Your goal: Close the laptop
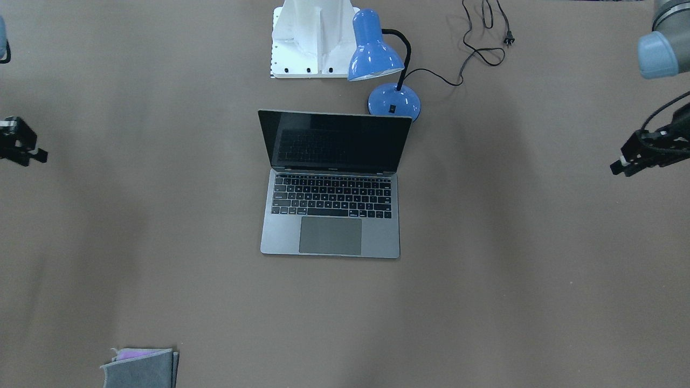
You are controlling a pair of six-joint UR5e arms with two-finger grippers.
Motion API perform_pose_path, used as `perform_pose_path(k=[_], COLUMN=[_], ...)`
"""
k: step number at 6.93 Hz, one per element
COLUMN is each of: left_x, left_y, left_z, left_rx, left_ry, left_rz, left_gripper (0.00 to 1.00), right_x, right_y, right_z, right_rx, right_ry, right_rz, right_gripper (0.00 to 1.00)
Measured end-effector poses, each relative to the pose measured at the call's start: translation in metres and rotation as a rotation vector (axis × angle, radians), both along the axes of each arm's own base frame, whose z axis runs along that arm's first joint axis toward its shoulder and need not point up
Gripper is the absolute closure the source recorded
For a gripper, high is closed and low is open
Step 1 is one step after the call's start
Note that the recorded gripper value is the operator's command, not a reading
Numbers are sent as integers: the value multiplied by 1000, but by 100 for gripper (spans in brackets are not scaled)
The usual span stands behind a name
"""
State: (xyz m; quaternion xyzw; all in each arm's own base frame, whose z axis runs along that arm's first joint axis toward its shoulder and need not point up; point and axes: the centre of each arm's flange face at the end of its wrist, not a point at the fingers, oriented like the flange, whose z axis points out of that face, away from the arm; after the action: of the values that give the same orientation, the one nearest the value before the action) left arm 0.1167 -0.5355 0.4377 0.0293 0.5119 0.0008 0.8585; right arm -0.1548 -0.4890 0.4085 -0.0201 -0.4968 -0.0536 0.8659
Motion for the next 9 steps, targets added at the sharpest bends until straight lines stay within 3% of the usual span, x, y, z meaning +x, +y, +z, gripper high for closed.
perform_pose_path(k=[2, 4, 9], left_x=[89, 185, 246], left_y=[19, 42, 74], left_z=[-72, -128, -133], left_rx=[-93, -186, -230], left_ry=[70, 93, 79], left_rz=[71, 151, 245], left_gripper=[100, 100, 100], right_x=[-55, -107, -190], right_y=[31, 46, 78], right_z=[-46, -84, -138], right_rx=[-33, -65, -51], right_ry=[-100, -121, -103], right_rz=[-108, -164, -222], right_gripper=[100, 100, 100])
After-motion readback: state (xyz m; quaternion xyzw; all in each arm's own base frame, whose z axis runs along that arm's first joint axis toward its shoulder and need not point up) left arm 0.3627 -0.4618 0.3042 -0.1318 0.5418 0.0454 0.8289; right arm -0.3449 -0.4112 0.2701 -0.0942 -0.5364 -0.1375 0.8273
